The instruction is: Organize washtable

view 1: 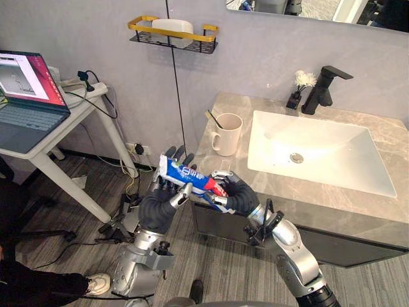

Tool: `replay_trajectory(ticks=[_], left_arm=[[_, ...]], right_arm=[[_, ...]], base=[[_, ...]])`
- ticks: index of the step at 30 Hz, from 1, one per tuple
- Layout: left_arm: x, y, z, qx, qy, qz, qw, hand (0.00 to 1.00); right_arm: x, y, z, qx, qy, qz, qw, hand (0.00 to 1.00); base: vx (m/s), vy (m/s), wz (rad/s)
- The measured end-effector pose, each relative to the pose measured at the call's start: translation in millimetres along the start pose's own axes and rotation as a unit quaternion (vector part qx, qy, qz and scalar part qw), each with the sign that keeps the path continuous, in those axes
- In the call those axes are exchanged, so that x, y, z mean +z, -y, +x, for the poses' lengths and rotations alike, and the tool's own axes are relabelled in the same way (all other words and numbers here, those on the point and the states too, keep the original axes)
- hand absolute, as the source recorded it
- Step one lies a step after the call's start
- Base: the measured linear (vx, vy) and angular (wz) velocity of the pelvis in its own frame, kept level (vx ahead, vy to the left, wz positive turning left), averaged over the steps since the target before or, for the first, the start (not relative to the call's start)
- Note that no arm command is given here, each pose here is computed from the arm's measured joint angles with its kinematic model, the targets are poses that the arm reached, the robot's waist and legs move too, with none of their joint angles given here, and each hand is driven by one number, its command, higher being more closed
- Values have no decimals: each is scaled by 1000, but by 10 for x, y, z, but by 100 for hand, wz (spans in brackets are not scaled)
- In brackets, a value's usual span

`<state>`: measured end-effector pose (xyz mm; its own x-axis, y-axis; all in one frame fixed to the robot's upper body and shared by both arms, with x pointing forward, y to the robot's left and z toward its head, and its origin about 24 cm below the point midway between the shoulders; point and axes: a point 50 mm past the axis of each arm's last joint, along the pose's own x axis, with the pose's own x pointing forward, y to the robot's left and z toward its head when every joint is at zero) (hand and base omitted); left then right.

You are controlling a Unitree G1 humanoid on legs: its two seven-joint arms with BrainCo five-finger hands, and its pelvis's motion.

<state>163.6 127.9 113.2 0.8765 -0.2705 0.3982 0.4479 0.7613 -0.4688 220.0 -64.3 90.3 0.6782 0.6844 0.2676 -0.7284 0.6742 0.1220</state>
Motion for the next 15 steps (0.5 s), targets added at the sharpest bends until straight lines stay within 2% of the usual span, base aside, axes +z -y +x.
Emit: replay_trajectory(ticks=[8,9,15], left_arm=[[-71,-15,22,2,-12,-6,1000,0],[-77,-1,38,1,-12,-9,1000,100],[-153,-7,57,-3,-27,-17,999,100]], right_arm=[[-147,-32,-66,-6,-31,9,999,100],[-157,-32,-71,-7,-34,4,999,100],[-268,-31,-96,-15,-54,15,998,100]], base=[[-5,-2,-5],[0,0,0],[0,0,0]])
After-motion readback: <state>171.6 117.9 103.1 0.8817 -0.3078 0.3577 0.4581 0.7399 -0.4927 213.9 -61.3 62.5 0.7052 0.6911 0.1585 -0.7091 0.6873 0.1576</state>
